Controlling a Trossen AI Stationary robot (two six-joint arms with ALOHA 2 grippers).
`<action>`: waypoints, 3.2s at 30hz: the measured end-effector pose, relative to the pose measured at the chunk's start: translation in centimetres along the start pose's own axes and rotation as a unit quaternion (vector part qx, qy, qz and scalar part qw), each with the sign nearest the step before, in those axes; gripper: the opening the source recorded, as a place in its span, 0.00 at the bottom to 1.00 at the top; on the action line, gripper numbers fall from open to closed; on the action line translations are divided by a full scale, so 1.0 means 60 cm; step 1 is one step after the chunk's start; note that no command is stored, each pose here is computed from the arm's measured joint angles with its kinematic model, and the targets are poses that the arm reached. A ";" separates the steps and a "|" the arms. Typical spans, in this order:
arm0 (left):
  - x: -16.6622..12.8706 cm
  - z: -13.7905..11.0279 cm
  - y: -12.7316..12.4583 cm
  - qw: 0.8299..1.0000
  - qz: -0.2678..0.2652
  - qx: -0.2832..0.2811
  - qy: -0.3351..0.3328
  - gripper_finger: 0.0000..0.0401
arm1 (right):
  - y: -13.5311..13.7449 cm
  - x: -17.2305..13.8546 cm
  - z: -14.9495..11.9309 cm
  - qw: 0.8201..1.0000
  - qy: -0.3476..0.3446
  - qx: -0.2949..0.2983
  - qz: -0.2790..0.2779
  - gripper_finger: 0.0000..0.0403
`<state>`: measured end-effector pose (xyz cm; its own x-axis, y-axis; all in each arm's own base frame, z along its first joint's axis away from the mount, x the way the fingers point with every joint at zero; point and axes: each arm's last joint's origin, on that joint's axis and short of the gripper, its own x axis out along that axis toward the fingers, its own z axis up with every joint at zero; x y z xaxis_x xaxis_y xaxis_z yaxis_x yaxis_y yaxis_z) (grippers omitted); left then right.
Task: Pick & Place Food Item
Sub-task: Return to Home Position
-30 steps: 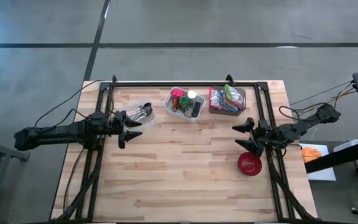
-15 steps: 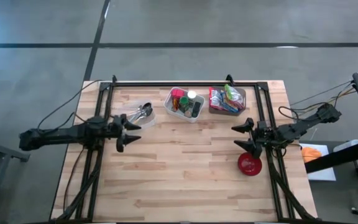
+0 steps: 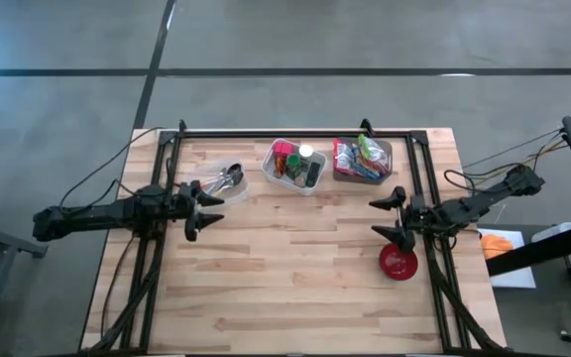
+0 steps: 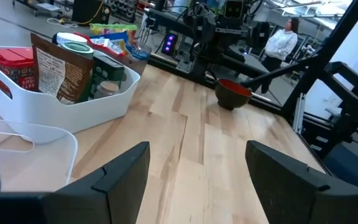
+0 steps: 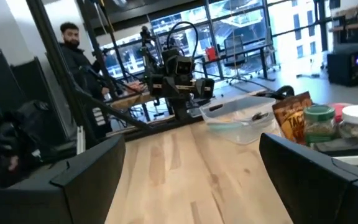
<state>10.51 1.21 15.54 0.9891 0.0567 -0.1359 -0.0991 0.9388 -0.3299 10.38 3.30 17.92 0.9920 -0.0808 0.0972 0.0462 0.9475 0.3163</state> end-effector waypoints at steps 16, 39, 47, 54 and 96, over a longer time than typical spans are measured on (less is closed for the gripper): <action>0.000 0.000 0.000 1.000 0.000 0.000 0.001 0.67 | 0.000 0.000 0.000 1.000 0.000 -0.031 0.000 0.91; 0.000 0.000 0.000 1.000 0.000 -0.001 0.001 0.67 | 0.000 0.000 0.000 1.000 0.000 -0.031 0.001 0.91; 0.000 0.000 0.000 1.000 0.001 -0.001 0.001 0.67 | 0.000 0.000 0.000 1.000 0.001 -0.031 0.001 0.91; 0.000 0.000 0.000 1.000 0.001 -0.001 0.001 0.67 | 0.000 0.000 0.000 1.000 0.001 -0.030 0.001 0.91; 0.000 0.000 0.000 1.000 0.000 -0.001 0.000 0.67 | 0.000 0.000 0.000 1.000 0.001 -0.031 0.001 0.91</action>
<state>10.51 1.21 15.54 0.9890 0.0567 -0.1370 -0.0996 0.9382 -0.3313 10.39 3.31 17.92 0.9922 -0.0785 0.0965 0.0513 0.9649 0.2575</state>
